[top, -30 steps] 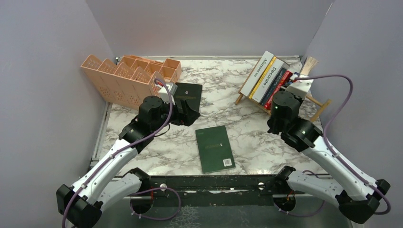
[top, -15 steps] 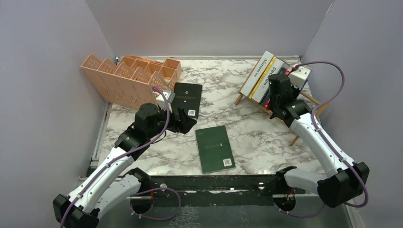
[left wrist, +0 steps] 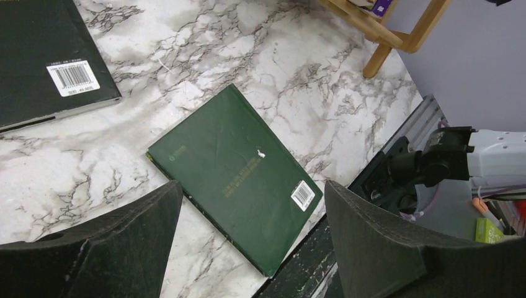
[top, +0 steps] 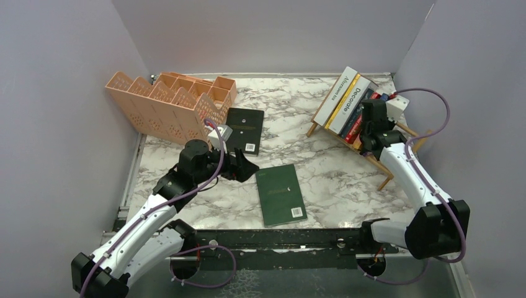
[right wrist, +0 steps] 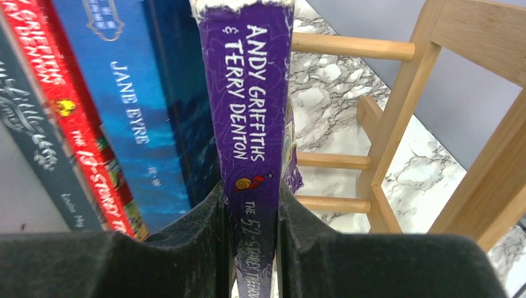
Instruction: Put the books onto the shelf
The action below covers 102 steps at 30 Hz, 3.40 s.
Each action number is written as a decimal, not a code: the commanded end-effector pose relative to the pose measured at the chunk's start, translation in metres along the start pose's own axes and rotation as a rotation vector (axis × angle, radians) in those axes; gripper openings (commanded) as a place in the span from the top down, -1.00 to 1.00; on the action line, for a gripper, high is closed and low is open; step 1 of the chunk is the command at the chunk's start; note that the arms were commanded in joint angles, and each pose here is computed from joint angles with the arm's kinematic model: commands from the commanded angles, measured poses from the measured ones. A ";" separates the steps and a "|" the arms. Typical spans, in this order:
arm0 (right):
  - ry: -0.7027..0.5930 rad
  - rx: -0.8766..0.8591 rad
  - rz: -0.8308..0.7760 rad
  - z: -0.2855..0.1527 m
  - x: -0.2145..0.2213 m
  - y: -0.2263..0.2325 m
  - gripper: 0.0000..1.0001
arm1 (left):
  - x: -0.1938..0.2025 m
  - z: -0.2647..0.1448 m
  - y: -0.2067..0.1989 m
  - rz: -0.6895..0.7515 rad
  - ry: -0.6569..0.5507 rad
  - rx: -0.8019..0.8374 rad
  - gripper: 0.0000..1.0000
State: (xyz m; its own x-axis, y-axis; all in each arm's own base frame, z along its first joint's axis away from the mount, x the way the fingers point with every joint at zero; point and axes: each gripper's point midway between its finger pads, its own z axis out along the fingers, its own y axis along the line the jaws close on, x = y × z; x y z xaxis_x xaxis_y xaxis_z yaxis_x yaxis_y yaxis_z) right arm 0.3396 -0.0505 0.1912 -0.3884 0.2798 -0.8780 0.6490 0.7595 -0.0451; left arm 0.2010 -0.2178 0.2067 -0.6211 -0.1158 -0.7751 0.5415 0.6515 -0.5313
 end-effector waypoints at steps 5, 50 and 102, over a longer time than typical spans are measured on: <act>-0.041 -0.089 0.088 0.014 -0.003 0.011 0.97 | -0.006 -0.004 -0.011 0.001 -0.032 0.060 -0.69; 0.269 -1.123 -0.005 -0.167 0.032 0.096 -0.32 | 0.028 0.022 0.058 -0.179 0.038 -0.257 -0.93; 0.784 -1.052 -0.063 -0.188 0.288 0.120 -0.29 | 0.079 0.069 -0.017 -0.602 0.141 0.098 0.26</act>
State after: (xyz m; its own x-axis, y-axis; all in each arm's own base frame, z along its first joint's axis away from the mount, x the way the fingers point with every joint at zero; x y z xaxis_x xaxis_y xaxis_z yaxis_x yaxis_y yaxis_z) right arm 0.1977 0.2310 0.0347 -0.8782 0.2164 -0.4266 -0.1050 0.7830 0.6132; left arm 0.1942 -0.2755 0.1056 -0.8812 -0.3388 -0.3297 0.0973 0.5525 -0.8278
